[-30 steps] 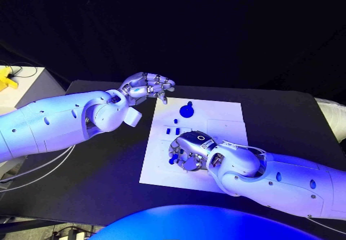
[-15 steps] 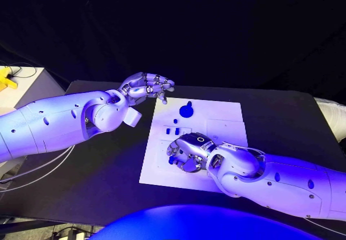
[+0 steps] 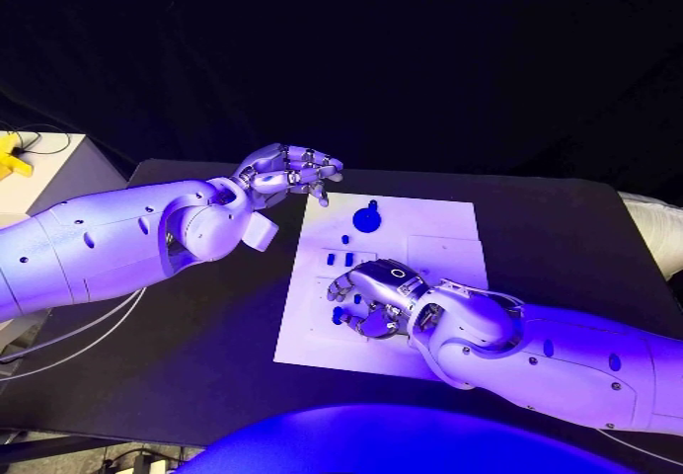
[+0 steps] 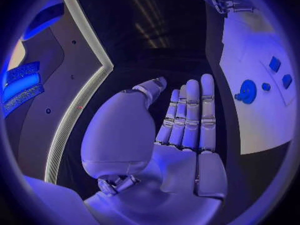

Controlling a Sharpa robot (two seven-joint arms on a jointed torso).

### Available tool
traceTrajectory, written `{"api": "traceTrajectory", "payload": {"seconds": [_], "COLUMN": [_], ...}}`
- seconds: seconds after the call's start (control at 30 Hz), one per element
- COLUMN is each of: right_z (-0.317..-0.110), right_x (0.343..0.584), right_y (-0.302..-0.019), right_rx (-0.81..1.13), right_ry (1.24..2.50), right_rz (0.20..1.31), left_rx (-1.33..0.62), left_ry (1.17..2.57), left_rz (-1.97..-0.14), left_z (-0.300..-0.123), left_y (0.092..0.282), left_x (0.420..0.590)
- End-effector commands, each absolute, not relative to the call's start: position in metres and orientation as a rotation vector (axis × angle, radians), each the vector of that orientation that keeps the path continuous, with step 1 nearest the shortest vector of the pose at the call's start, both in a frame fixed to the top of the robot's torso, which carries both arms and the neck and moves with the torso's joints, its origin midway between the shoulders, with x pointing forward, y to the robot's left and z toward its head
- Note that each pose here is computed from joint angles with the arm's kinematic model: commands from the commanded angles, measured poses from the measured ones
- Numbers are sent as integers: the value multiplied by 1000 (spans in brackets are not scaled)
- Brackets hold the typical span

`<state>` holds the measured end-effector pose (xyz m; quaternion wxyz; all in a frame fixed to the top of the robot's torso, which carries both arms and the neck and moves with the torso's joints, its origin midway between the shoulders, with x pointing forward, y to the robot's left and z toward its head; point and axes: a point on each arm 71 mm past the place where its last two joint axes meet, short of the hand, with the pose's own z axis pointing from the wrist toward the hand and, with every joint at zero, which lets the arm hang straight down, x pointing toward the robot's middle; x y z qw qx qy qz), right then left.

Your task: Assemble the parts on the task board

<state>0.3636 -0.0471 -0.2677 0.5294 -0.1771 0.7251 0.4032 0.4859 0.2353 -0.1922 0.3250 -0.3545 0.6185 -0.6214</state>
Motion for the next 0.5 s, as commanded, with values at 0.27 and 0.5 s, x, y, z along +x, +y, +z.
{"api": "traceTrajectory", "payload": {"seconds": [0.27,0.5], "right_z": [-258,-237], "right_x": [363,375], "right_y": [-69,-111], "right_rx": [-342,-108], "right_ry": [1708,1794], "right_rz": [1078,1201], "left_rx": [-920,-921], "left_ry": [1632,1630], "left_rz": [-1656,-1652], "left_z": [-192,-192], "left_y": [234,235], "left_x": [485,485]}}
